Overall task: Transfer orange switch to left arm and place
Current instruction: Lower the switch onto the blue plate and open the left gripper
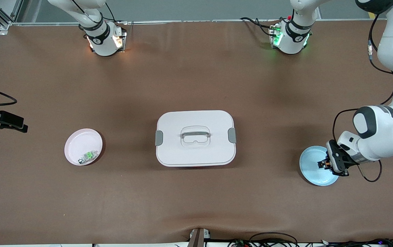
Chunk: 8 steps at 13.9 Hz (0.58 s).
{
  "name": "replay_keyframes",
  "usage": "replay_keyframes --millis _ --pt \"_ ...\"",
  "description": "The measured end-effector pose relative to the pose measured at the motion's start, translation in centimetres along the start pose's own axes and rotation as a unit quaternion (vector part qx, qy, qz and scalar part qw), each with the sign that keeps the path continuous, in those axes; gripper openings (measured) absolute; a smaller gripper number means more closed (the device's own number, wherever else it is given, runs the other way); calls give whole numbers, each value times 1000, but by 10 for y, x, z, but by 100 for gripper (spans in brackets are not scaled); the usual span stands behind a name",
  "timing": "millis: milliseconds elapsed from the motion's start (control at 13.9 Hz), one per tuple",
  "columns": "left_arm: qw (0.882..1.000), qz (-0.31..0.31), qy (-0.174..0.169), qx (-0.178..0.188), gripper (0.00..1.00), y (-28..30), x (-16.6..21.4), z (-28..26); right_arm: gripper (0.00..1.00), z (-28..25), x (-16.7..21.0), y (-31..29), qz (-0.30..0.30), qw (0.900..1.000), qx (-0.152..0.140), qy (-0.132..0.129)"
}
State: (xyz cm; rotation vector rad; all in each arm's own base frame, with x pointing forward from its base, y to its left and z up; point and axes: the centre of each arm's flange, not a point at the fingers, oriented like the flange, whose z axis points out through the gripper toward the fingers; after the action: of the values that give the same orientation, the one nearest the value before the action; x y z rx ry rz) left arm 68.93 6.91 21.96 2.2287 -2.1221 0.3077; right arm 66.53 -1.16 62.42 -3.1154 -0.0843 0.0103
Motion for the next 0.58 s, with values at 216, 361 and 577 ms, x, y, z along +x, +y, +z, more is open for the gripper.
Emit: replay_keyframes --millis 216,361,577 --pt "1000 20 7 8 34 2 -8 21 100 2 0 12 9 1000 -1 -1" --pt "999 28 9 13 34 3 -8 28 100 5 0 16 12 1000 -13 -5" --pt "999 28 10 18 43 2 -8 31 100 11 2 17 12 999 -28 -11"
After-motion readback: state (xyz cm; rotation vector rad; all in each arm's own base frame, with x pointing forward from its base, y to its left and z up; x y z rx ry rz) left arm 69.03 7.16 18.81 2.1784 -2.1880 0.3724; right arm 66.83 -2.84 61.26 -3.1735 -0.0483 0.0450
